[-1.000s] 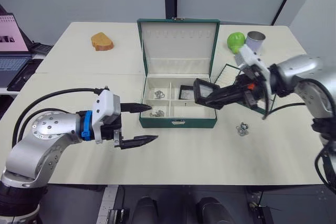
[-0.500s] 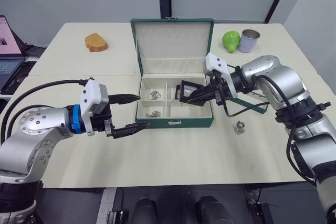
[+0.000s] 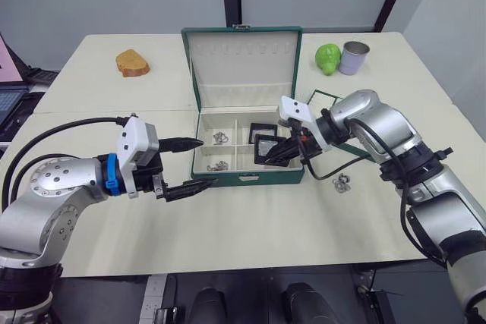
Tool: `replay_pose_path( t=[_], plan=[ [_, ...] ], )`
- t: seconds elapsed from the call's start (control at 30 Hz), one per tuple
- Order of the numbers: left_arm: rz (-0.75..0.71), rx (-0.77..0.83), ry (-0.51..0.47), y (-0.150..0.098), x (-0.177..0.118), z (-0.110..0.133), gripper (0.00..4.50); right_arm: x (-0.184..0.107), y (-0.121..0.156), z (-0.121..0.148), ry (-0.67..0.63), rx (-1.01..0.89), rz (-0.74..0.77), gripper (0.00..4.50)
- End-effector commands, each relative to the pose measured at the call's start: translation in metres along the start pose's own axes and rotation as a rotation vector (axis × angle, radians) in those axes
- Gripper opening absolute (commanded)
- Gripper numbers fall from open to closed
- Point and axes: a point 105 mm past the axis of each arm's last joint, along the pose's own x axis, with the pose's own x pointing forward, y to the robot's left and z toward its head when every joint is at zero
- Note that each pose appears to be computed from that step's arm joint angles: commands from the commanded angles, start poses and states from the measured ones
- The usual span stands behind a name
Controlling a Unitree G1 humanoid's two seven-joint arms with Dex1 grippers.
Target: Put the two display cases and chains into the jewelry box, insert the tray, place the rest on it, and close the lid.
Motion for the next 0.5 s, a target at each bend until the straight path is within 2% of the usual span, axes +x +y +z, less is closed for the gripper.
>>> replay_pose_path(
  t=[0.03, 0.5],
  plan=[
    [0.0, 0.025, -0.02, -0.003, -0.001, 0.009, 4.5, 0.001, -0.002, 0.004, 0.004, -0.022, -0.007, 0.04],
    [0.008, 0.022, -0.013, 0.0, 0.0, 0.009, 4.5, 0.01, -0.004, -0.009, 0.037, -0.019, 0.004, 0.04]
  ],
)
